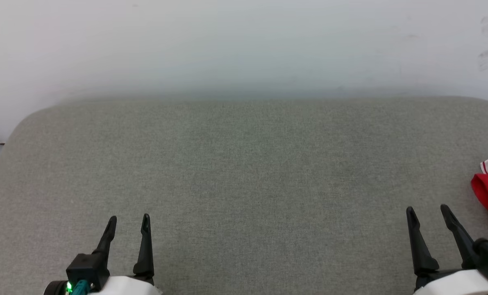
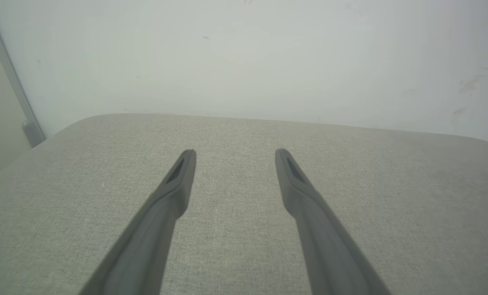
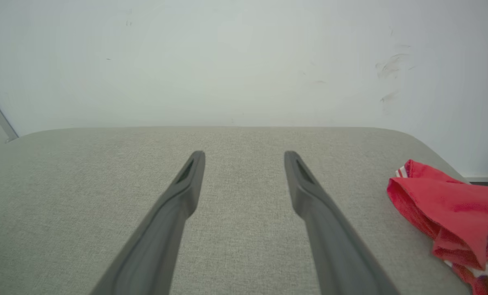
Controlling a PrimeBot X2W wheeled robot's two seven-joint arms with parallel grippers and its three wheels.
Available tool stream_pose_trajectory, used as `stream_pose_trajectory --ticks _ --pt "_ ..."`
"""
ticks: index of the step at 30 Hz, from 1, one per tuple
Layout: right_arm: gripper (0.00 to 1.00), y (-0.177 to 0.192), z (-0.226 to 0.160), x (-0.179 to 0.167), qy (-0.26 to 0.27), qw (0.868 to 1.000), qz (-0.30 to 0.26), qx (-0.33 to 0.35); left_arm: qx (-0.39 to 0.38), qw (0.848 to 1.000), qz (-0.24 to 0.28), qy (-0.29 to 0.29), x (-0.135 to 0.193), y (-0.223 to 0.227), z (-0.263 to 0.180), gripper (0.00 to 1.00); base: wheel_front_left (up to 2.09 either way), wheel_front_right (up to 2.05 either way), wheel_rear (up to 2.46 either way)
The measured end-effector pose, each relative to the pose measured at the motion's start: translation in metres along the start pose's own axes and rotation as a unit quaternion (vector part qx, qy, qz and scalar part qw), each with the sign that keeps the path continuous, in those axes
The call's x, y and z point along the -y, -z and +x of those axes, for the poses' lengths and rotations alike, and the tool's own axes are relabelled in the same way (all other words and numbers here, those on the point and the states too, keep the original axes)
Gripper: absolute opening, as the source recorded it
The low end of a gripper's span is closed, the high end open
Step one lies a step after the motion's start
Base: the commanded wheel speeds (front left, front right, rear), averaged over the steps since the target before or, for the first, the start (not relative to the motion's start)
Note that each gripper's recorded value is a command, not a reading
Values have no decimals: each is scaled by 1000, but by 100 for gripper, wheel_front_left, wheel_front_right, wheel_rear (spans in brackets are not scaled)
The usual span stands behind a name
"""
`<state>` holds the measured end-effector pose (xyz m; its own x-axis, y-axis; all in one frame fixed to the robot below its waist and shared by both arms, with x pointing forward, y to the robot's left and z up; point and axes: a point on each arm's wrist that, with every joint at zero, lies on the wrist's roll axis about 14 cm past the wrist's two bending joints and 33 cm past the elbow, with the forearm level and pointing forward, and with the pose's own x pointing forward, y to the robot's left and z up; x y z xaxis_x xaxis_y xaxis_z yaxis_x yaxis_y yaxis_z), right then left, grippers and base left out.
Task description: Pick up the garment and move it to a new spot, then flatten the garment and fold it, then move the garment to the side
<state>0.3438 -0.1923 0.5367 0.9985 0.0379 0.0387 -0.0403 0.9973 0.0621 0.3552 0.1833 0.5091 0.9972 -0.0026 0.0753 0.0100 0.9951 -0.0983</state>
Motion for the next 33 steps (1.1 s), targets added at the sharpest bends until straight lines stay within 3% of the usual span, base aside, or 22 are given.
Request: stream_pose_trajectory --ticks 9,27,28,33 --pt "100 -6 -21 7 12 1000 11 2 2 1000 7 10 6 -1 -12 100 0 0 0" --pt "100 -4 -19 1 3 1000 19 -2 2 1000 14 10 6 0 -12 100 0 0 0" --pt "0 -2 -19 1 3 1000 20 -5 -2 1000 14 9 5 2 -12 0 0 0 0" --pt "0 12 -20 1 4 999 34 -25 -38 999 3 3 4 22 -21 0 0 0 0"
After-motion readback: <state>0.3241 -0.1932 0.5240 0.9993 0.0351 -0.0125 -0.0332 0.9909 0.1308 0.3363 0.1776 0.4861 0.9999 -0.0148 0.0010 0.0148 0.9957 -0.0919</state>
